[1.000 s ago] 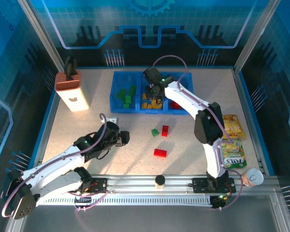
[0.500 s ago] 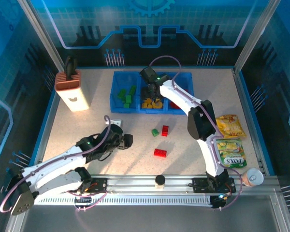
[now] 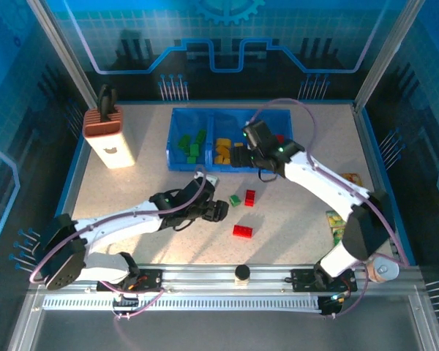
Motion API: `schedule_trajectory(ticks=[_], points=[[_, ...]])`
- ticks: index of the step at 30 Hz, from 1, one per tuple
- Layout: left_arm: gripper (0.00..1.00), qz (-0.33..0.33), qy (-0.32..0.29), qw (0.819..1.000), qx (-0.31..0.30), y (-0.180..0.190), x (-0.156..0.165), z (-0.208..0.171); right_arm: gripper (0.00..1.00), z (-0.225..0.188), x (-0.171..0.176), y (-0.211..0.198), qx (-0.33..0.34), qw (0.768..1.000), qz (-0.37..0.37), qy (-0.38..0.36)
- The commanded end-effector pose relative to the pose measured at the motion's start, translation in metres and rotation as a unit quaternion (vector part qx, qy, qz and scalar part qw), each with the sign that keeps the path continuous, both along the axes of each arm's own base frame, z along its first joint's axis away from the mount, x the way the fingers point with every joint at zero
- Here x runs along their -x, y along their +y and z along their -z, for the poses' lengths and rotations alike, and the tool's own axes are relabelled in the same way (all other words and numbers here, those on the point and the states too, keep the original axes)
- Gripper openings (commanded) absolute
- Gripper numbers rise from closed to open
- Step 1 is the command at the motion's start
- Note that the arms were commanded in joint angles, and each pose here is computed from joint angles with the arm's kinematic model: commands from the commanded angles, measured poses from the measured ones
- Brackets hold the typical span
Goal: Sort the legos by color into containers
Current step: Pick up the lego from the center of the table.
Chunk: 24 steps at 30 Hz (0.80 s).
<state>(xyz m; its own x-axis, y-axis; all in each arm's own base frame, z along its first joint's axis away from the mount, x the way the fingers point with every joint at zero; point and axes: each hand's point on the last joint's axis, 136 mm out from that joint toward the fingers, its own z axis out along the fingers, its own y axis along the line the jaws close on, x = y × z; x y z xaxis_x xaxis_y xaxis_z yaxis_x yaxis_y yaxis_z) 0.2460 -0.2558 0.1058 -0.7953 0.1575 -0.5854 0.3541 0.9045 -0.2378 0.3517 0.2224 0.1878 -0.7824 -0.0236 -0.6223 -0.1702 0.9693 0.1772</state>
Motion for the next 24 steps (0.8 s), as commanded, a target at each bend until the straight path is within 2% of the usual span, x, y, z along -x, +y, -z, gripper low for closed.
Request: schedule_trajectory(ticks=[1, 6, 11, 19, 24], points=[[0.79, 0.053, -0.003, 0.999, -0.006, -0.025, -0.008, -0.001, 0.79, 0.020, 0.021, -0.005, -0.039, 0.999, 0.008, 0.010], [0.80, 0.071, -0.008, 0.997, -0.035, -0.038, -0.022, 0.014, 0.80, 0.068, 0.069, -0.033, -0.052, 0.997, 0.031, 0.049], [0.80, 0.091, 0.004, 0.995, -0.046, -0.054, -0.032, 0.030, 0.80, 0.090, 0.100, -0.053, -0.072, 0.994, 0.047, 0.060], [0.78, 0.090, 0.016, 0.994, -0.051, -0.069, -0.049, 0.054, 0.81, 0.096, 0.119, -0.076, -0.063, 0.994, 0.066, 0.066], [0.73, 0.089, 0.028, 0.995, -0.047, -0.072, -0.055, 0.064, 0.81, 0.096, 0.121, -0.080, -0.067, 0.993, 0.070, 0.065]])
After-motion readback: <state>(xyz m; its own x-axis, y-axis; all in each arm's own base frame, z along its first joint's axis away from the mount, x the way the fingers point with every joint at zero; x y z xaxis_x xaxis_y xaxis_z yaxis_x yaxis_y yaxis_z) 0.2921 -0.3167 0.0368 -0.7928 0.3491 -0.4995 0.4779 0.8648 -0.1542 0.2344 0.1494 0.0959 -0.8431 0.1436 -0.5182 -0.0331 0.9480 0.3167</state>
